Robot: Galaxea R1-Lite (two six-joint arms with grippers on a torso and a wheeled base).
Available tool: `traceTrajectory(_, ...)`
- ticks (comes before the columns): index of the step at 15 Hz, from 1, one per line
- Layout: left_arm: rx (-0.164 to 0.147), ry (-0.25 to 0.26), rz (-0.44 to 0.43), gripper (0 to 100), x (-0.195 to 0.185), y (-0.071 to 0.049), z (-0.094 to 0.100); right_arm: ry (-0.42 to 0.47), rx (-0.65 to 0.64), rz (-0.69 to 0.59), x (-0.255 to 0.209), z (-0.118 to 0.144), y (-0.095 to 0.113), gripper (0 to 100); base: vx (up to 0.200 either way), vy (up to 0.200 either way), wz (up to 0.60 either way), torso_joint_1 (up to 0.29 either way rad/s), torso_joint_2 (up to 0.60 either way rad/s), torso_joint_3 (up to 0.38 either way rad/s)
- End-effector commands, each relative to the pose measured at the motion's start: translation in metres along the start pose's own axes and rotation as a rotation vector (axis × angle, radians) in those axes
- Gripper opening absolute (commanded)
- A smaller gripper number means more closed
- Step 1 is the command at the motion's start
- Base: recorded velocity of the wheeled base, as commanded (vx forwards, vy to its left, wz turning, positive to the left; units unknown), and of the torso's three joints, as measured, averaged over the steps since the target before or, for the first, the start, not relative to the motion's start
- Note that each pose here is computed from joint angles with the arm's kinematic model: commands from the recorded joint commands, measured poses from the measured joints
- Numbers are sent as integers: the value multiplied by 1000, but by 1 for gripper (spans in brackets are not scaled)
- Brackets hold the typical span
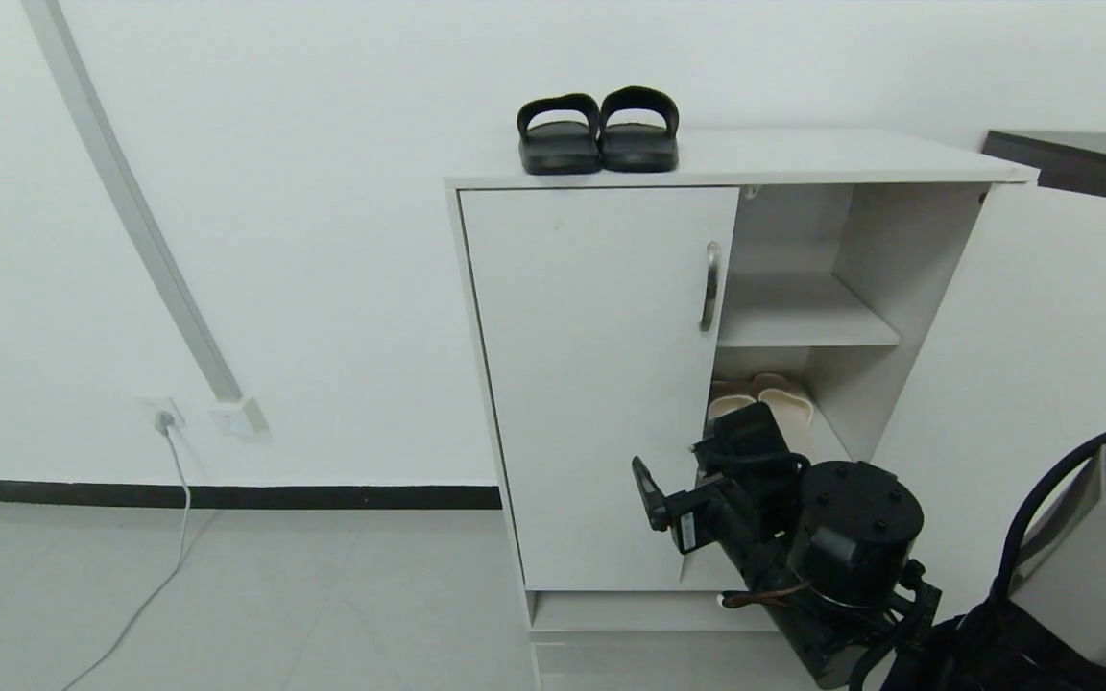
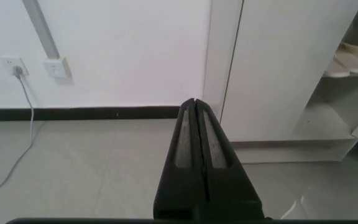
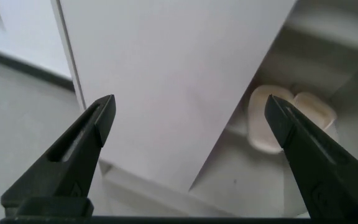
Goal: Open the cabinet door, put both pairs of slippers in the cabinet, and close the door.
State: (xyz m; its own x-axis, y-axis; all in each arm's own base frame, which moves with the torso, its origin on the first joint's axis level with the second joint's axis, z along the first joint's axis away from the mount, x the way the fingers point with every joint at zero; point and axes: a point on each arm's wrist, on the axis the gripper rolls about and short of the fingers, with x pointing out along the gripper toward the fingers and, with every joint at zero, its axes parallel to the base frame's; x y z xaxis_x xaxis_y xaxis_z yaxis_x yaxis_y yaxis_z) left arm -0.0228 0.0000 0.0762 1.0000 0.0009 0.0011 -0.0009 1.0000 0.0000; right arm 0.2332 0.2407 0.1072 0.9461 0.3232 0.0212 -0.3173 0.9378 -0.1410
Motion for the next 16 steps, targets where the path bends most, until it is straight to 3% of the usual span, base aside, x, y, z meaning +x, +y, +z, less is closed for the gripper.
traceTrajectory(1,0,1,1,0,0,0,0,4,-2,-2,0,-1,-1,100,0,0,0,27,-510,-359)
traceTrajectory(16,2,1,1,0,0,0,0,12,-8,-1,-1,-2,-1,100,0,0,0,153,-479,-323)
